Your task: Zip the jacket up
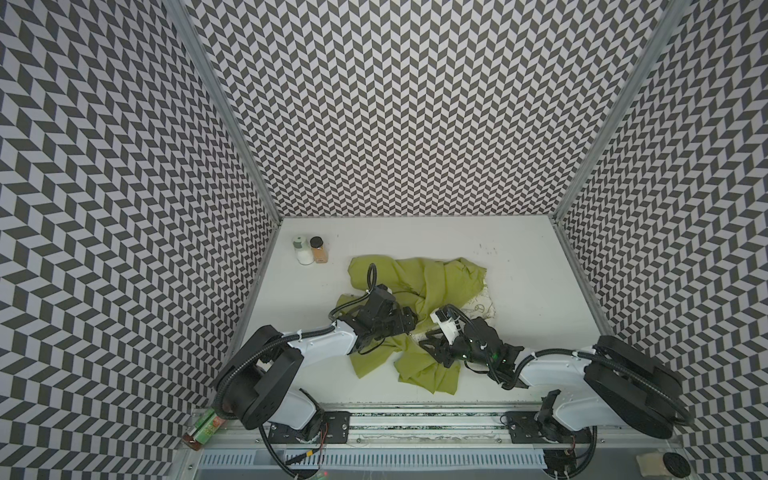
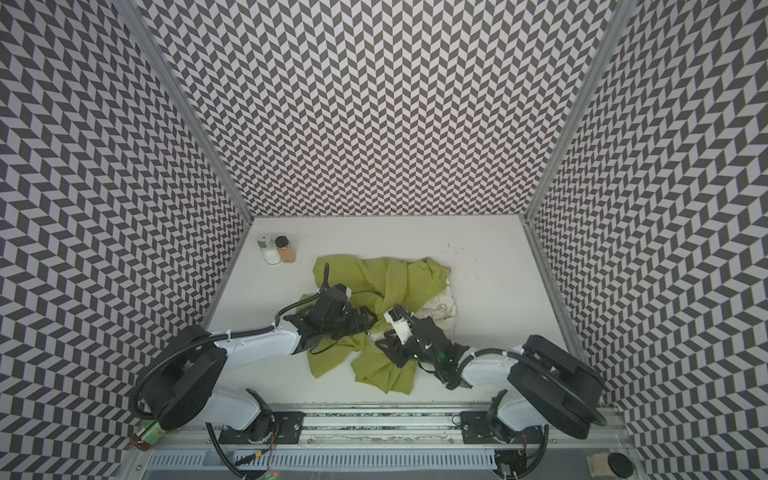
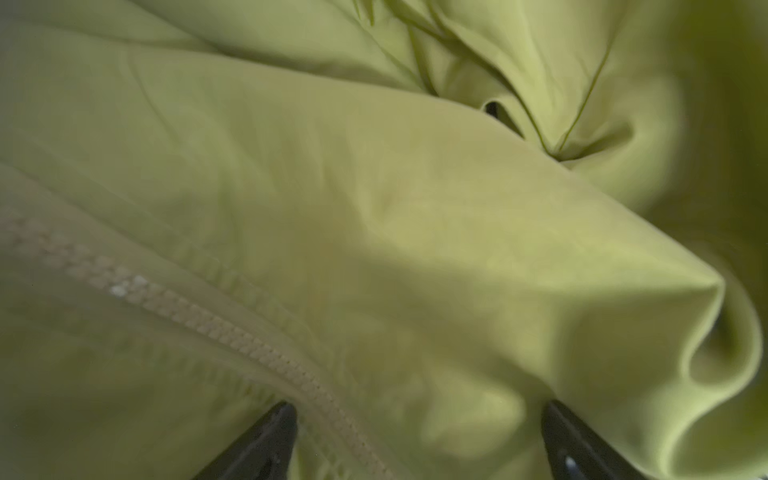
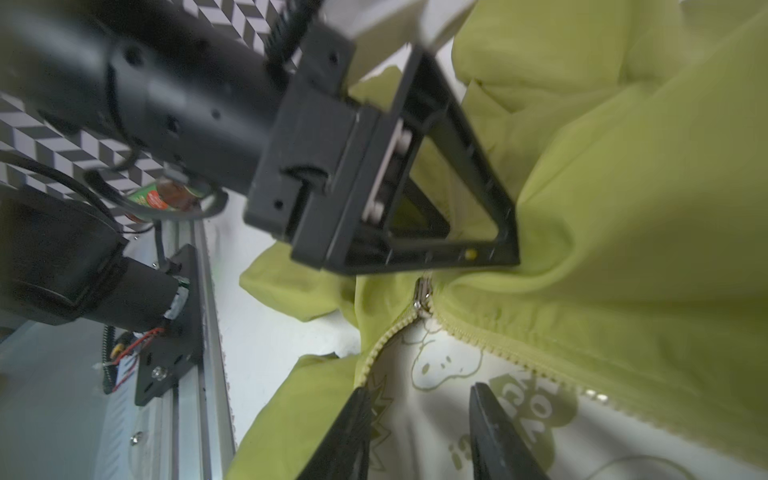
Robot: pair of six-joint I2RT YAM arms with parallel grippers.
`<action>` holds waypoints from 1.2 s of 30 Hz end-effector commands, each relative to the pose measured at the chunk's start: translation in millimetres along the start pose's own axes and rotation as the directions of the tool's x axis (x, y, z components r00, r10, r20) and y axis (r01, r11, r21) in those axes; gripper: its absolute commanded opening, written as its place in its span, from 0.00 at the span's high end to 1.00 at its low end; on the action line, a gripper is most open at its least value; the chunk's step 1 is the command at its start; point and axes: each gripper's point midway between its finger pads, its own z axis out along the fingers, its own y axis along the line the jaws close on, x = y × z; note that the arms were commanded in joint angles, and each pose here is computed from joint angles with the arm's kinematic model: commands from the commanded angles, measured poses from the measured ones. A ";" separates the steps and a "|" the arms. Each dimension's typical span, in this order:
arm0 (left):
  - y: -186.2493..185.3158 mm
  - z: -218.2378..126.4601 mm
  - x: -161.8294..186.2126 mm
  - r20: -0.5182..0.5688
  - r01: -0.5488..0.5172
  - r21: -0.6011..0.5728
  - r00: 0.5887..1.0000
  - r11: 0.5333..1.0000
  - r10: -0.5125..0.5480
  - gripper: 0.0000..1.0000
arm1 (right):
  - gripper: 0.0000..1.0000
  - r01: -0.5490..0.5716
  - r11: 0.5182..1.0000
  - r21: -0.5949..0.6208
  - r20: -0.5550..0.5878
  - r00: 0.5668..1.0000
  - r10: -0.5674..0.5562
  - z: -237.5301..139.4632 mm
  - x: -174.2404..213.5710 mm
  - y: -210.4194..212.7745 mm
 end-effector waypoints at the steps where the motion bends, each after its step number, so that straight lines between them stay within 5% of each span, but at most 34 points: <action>1: -5.4 9.2 0.5 -0.019 -0.010 0.030 1.000 0.999 0.010 0.13 | 0.57 0.041 0.999 -0.020 0.001 0.999 -0.041 8.7 4.9 0.7; 16: -32.7 12.2 14.3 -0.099 0.008 0.177 0.995 0.984 0.010 0.38 | 0.58 0.121 0.989 -0.081 0.133 0.985 -0.110 32.6 -33.9 12.8; 22: -48.9 6.3 17.8 -0.116 0.021 0.252 0.993 0.968 0.009 0.61 | 0.58 0.122 0.990 -0.076 0.163 0.981 -0.108 28.0 -41.1 14.7; 28: -65.1 -15.5 4.7 -0.073 0.012 0.295 0.997 0.955 0.010 0.98 | 0.58 0.146 0.986 -0.086 0.189 0.974 -0.128 17.0 -57.1 24.9; 36: -70.3 -45.4 -14.9 -0.019 0.012 0.326 1.000 0.945 -0.007 1.00 | 0.60 0.098 0.994 0.037 0.181 0.978 -0.103 -13.2 -39.6 2.6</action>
